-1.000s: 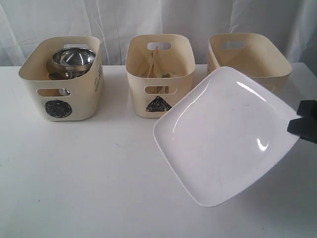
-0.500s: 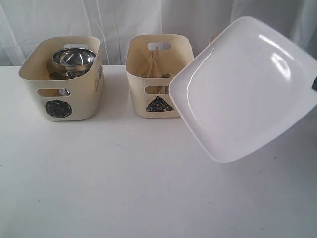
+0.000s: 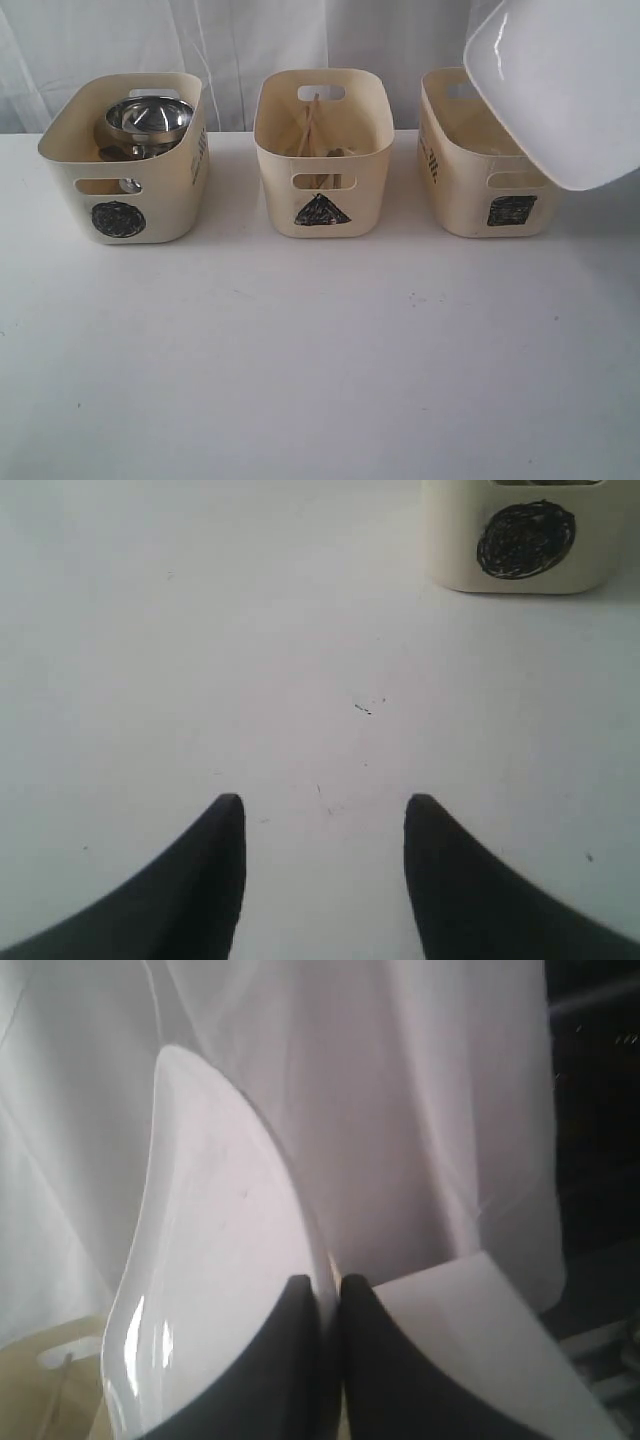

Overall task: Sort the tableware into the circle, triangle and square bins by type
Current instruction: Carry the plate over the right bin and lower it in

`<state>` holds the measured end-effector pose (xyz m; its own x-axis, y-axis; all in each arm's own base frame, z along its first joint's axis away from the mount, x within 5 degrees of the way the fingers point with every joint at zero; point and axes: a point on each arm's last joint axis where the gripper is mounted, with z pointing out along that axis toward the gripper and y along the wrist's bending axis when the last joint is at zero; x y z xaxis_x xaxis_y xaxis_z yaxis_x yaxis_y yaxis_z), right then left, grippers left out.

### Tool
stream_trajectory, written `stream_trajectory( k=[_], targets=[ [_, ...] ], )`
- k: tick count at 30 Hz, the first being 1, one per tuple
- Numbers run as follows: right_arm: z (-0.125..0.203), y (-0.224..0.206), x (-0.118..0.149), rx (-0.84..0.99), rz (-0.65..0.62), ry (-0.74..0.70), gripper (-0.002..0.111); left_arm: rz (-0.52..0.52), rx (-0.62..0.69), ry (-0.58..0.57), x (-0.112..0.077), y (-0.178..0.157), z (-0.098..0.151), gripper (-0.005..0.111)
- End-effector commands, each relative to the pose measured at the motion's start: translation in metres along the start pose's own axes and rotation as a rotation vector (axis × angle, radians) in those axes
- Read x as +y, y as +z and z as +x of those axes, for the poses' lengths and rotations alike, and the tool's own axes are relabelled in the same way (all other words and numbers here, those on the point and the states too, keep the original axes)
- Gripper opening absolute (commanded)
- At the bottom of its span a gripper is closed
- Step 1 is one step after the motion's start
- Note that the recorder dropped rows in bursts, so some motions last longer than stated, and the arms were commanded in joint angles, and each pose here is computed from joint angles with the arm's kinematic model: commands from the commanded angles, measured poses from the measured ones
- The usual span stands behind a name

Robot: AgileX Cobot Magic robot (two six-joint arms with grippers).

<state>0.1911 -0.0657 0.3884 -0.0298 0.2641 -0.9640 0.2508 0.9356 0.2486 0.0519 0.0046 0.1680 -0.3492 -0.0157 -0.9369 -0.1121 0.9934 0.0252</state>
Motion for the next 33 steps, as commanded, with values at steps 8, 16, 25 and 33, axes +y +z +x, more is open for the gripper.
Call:
stream_trajectory(
  k=[8,16,25,33],
  targets=[
    [-0.031,0.036,-0.010,-0.095,0.102,-0.059,0.000,-0.001,0.002,0.001,0.000,0.000,0.001,0.054],
    [-0.047,0.062,-0.010,-0.137,0.132,-0.153,0.000,-0.001,0.002,0.001,0.000,0.000,0.001,0.054],
    [-0.040,0.108,0.003,-0.146,0.152,-0.264,0.000,-0.001,0.002,0.001,0.000,0.000,0.001,0.054],
    [-0.025,0.151,0.014,-0.145,0.185,-0.338,0.000,-0.001,0.002,0.001,0.000,0.000,0.001,0.054]
  ],
)
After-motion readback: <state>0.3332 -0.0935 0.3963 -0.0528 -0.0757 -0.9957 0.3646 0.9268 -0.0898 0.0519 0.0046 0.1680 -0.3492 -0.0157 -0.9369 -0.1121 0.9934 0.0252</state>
